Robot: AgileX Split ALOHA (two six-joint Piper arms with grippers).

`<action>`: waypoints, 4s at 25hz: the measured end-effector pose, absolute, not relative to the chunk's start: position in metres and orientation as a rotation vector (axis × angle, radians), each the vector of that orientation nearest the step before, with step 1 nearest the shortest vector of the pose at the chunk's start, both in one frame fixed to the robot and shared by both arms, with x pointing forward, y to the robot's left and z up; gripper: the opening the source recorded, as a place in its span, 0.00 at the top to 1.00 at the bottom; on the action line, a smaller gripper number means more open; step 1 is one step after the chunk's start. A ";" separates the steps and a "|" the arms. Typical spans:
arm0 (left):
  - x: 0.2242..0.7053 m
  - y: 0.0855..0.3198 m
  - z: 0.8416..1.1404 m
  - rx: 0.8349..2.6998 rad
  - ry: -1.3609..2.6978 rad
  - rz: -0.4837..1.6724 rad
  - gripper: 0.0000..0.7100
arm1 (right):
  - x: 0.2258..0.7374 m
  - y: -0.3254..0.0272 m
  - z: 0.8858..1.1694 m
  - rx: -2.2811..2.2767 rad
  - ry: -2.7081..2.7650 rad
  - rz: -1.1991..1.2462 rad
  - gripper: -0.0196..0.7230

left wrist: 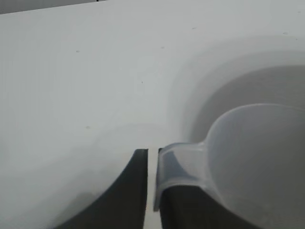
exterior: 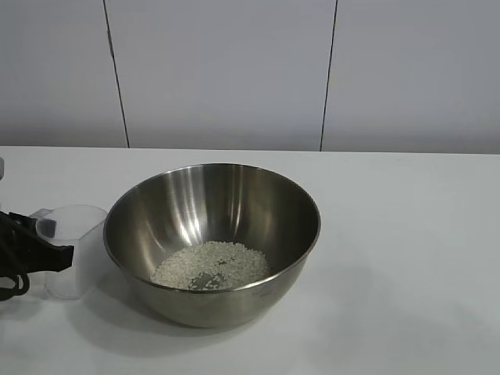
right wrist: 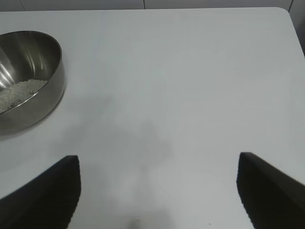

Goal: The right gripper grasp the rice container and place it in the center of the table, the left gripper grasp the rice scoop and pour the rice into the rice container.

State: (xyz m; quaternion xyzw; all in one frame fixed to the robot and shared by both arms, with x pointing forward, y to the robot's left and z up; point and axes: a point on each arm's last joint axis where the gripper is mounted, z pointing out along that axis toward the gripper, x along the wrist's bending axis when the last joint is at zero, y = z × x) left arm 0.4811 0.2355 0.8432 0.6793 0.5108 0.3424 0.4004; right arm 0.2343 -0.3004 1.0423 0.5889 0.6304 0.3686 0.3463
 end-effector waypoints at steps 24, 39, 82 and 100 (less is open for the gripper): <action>0.436 0.249 0.905 1.773 1.326 0.841 0.22 | 0.234 -0.300 1.042 1.528 1.636 0.957 0.15; 0.510 0.270 1.111 1.951 1.592 0.604 0.20 | 0.234 -0.300 1.042 1.528 1.635 0.957 0.15; 0.202 0.292 1.133 1.472 1.502 0.995 0.20 | 0.234 -0.300 1.042 1.528 1.636 0.959 0.15; 0.230 0.296 1.041 1.550 1.642 0.874 0.20 | 0.234 -0.300 1.042 1.528 1.636 0.964 0.15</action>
